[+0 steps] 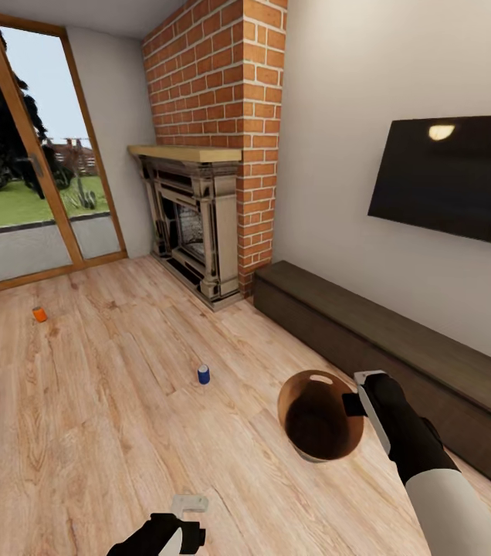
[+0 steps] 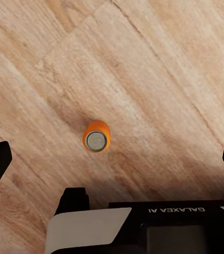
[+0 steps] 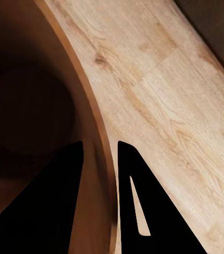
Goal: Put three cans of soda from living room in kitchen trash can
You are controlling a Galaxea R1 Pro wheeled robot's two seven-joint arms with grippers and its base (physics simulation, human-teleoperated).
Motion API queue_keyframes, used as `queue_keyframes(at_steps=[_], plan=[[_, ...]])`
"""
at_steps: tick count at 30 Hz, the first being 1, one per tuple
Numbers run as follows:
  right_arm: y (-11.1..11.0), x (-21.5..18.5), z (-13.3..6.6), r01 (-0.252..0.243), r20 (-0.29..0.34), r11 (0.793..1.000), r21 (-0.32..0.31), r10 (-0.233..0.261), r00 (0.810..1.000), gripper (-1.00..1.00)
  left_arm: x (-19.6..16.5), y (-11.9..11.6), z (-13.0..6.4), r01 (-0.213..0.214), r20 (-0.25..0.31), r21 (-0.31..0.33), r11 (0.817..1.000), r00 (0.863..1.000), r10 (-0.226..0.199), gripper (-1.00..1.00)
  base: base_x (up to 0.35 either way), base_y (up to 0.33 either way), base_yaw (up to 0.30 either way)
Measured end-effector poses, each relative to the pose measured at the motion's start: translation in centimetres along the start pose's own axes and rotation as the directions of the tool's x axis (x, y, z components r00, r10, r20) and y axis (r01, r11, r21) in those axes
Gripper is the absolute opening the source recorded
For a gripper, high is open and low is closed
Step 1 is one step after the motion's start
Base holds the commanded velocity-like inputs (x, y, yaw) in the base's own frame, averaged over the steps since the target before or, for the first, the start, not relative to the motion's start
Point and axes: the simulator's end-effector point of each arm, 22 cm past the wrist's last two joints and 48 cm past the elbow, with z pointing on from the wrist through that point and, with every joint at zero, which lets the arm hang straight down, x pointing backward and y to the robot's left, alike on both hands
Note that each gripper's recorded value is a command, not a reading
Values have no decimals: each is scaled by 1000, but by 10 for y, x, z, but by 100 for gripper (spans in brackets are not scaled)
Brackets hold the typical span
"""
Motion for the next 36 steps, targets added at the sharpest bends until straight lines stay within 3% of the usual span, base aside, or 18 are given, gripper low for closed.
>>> queue_keyframes(at_steps=[15,36], plan=[[4,3,11,5,7,1000,3,-5,1000,-100,-8,-1,12,2,21,3,1000,1000,-2,100,0,0,0],[9,17,40,3,8,1000,3,-3,1000,-100,-2,-5,43,4,24,31,1000,1000,-5,100,0,0,0]])
